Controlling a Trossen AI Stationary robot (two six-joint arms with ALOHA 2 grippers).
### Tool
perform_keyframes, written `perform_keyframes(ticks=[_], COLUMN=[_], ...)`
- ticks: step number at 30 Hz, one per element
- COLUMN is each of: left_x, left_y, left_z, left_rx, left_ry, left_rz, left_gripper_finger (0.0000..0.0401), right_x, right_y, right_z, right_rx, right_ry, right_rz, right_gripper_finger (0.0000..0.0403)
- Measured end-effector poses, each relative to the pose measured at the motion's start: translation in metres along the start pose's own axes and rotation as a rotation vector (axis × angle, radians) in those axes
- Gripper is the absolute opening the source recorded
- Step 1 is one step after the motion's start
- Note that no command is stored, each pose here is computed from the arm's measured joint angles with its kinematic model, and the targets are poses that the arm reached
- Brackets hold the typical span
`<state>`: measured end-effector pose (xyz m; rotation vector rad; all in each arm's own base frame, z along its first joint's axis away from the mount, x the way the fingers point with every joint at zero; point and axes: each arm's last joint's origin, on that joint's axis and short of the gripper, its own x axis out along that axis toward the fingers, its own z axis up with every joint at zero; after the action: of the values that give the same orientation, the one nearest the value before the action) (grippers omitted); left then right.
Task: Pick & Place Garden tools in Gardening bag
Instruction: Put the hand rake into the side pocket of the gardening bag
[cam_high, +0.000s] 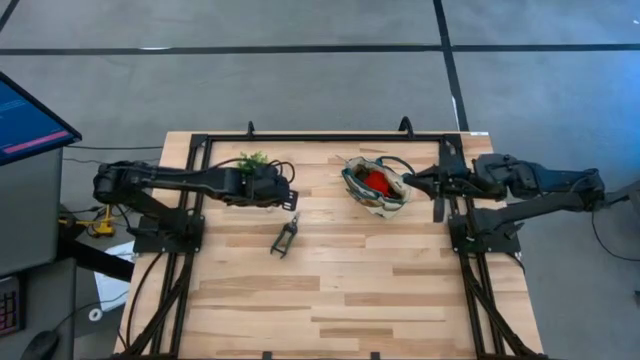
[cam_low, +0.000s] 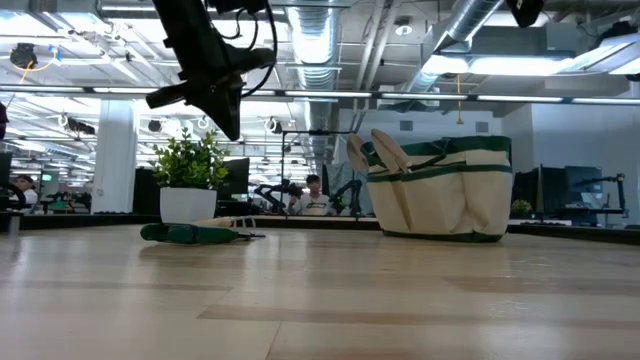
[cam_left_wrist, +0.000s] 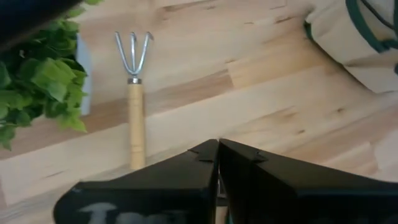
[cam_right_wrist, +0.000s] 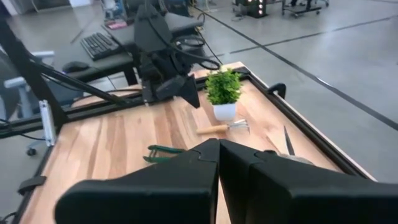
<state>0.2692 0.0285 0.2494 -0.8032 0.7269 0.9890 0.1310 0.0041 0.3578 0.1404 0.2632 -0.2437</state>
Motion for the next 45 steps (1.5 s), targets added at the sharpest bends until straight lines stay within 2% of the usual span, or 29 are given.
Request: perform_keyframes(ticks=[6,15,22,26,32,37,45], left_x=[0.008,0.041,0.048,0.048,0.053,0.062,0.073], left_y=[0.007,0.002,0.001,0.001,0.008,0.019,0.021], left_z=[0.004,-0.011,-0.014,-0.014,-0.019,-0.029,-0.033], left_rx=[-0.001,0.064,0.071,0.072,0.081,0.013,-0.037], left_ry=[0.011,0.072,0.081,0.081,0.087,0.089,0.037], left_rz=[0.070,0.196,0.212,0.213,0.239,0.270,0.205], left_gripper_finger=[0.0002,0.0002,0.0006,0.0024,0.0071,0.0105,0.0114], right_x=[0.011,0.012,0.012,0.012,0.012,0.012,0.012], right_y=[0.001,0.001,0.000,0.000,0.000,0.000,0.000], right_z=[-0.002,-0.003,-0.005,-0.005,-0.007,-0.007,-0.007], right_rx=[-0.001,-0.009,-0.016,-0.018,-0.023,-0.024,-0.048], right_ry=[0.039,0.055,0.069,0.074,0.090,0.092,0.092], right_rz=[-0.001,-0.002,-0.005,-0.006,-0.009,-0.009,-0.008], right_gripper_finger=[0.0000,0.0000,0.0000,0.0000,0.0000,0.0000,0.0000])
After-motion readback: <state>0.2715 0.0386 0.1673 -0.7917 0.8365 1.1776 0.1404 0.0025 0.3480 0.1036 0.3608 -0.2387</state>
